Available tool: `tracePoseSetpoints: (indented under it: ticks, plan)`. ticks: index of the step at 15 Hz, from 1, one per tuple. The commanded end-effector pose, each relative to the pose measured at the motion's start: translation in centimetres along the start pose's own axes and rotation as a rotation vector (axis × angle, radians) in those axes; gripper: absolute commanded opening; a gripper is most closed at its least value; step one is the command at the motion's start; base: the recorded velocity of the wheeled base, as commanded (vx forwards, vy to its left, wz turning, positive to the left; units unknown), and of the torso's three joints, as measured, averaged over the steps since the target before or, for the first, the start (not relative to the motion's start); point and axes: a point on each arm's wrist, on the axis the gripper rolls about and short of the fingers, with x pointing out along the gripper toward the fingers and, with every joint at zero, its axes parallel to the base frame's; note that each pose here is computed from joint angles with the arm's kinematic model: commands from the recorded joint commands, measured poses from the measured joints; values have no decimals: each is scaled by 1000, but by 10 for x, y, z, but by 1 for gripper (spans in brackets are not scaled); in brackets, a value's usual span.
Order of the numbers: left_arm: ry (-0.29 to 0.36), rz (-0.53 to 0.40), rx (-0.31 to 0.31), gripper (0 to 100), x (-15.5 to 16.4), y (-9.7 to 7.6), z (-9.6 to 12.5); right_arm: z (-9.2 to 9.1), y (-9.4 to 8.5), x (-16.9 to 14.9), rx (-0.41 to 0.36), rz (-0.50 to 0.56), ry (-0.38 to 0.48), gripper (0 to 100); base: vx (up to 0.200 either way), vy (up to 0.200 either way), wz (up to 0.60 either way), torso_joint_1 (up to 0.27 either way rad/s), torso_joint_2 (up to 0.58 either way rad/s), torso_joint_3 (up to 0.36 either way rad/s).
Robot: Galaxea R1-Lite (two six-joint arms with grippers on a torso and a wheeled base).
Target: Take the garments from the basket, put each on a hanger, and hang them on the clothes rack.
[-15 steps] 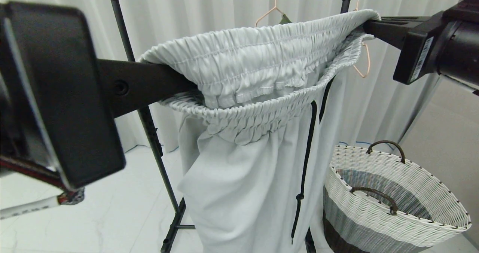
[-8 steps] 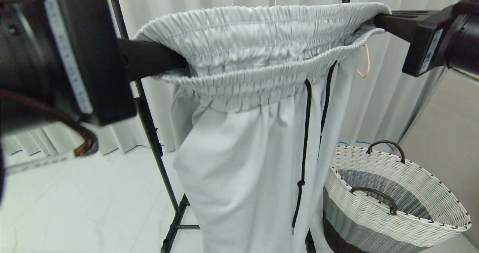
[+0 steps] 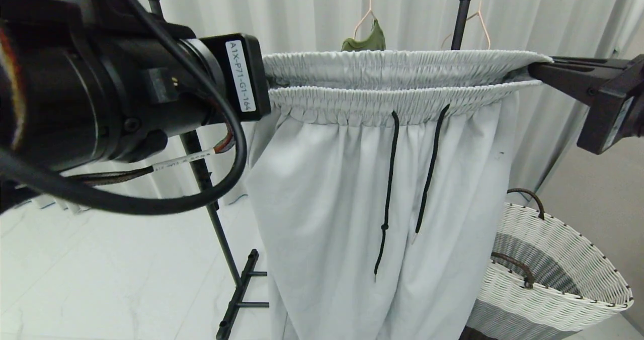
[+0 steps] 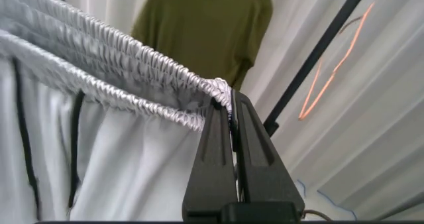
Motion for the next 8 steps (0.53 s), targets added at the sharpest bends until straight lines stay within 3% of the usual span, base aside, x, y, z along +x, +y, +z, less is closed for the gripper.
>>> tracePoseSetpoints:
  ticks: [1, 8]
  plan:
    - [-9, 6, -8, 0, 12, -8, 3, 4, -3, -4, 5, -8, -16, 0, 0, 0, 0, 0, 0, 0]
    - [-7, 12, -2, 0, 13, -7, 2, 1, -3, -4, 4, -13, -7, 0, 0, 0, 0, 0, 0, 0]
